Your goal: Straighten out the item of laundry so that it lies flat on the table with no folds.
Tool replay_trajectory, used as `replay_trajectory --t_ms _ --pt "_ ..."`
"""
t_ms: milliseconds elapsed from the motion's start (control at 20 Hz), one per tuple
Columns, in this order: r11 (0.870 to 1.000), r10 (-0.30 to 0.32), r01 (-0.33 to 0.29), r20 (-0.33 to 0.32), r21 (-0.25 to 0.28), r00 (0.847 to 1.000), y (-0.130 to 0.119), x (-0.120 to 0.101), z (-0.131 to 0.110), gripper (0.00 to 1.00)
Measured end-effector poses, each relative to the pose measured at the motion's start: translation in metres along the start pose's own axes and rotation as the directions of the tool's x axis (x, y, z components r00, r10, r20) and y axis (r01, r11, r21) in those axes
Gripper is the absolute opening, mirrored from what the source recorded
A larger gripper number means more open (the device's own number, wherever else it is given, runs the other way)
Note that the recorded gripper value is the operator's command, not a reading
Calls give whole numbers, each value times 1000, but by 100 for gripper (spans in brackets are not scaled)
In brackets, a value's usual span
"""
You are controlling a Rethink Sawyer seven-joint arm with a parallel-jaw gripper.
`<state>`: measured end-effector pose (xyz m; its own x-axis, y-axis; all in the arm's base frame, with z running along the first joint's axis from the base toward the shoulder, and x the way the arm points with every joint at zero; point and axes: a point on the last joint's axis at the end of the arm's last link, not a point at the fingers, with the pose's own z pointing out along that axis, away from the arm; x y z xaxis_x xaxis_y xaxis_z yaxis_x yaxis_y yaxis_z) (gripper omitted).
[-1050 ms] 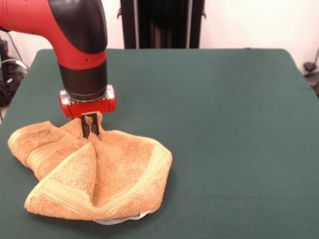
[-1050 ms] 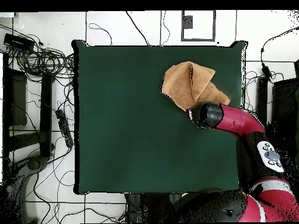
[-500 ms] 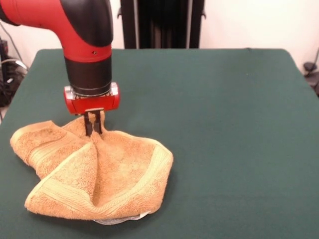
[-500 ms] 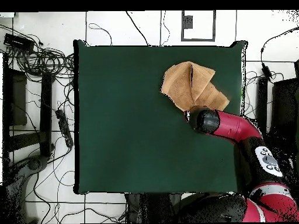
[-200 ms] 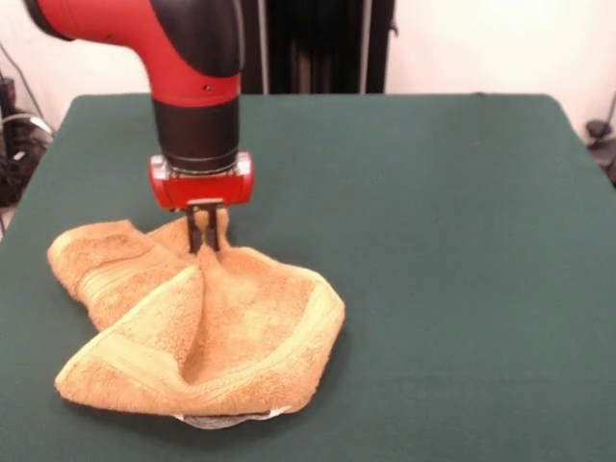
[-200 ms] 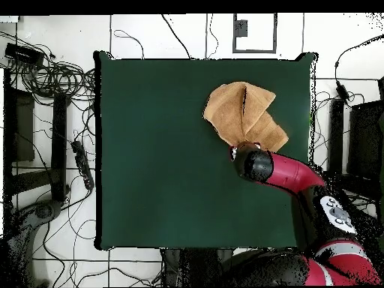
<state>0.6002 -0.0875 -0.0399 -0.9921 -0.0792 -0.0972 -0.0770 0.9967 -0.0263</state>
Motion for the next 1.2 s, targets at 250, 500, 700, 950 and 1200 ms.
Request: replay_trajectory --t_ms 250,500,700,950,1200 --pt "994 105 -106 -40 -26 994 22 18 -2 0" --pt "982 181 -184 -74 -38 981 38 29 -6 0" --pt "976 210 -214 -92 -31 973 48 36 -14 0" --pt "975 219 -221 -119 -10 969 57 45 -29 0" --pt "971 236 -241 -161 -9 958 71 53 -48 0"
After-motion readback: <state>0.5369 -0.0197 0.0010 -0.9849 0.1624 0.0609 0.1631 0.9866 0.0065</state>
